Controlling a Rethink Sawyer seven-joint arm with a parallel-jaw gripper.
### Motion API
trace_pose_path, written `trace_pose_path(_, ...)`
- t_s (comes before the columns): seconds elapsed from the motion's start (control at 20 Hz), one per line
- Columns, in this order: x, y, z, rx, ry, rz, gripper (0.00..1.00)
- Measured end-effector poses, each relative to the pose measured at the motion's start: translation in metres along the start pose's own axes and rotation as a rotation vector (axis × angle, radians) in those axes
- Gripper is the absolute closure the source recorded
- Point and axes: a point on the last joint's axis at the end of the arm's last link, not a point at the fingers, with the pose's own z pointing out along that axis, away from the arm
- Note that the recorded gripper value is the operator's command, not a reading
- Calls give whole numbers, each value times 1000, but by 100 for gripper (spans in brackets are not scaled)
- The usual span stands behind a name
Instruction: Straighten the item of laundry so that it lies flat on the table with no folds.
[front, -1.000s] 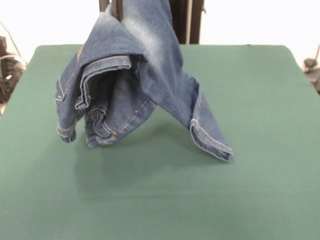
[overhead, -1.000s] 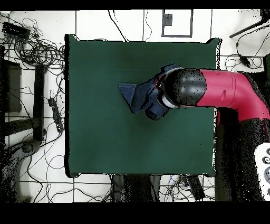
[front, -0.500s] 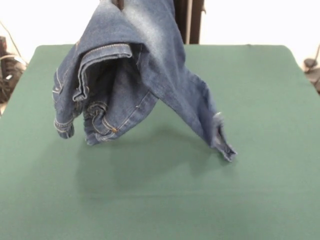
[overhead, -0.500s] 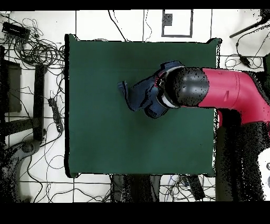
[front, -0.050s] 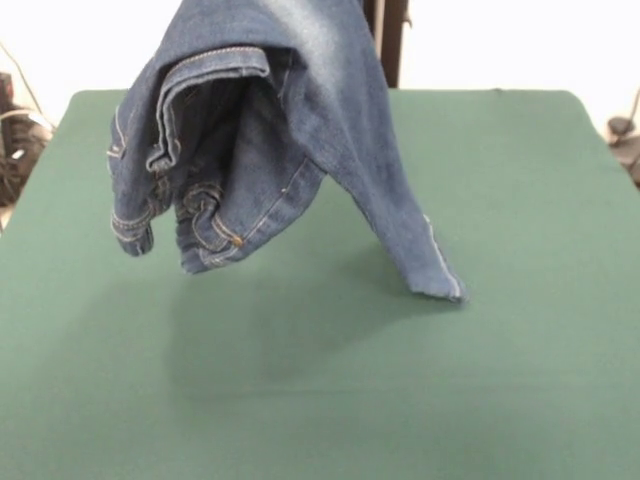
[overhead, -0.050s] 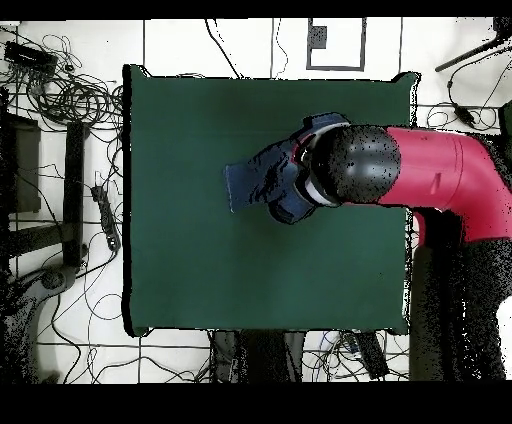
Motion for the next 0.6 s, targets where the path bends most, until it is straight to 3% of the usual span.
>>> trace_pose_path(0.6,2,-3,-18,23,26,7,100)
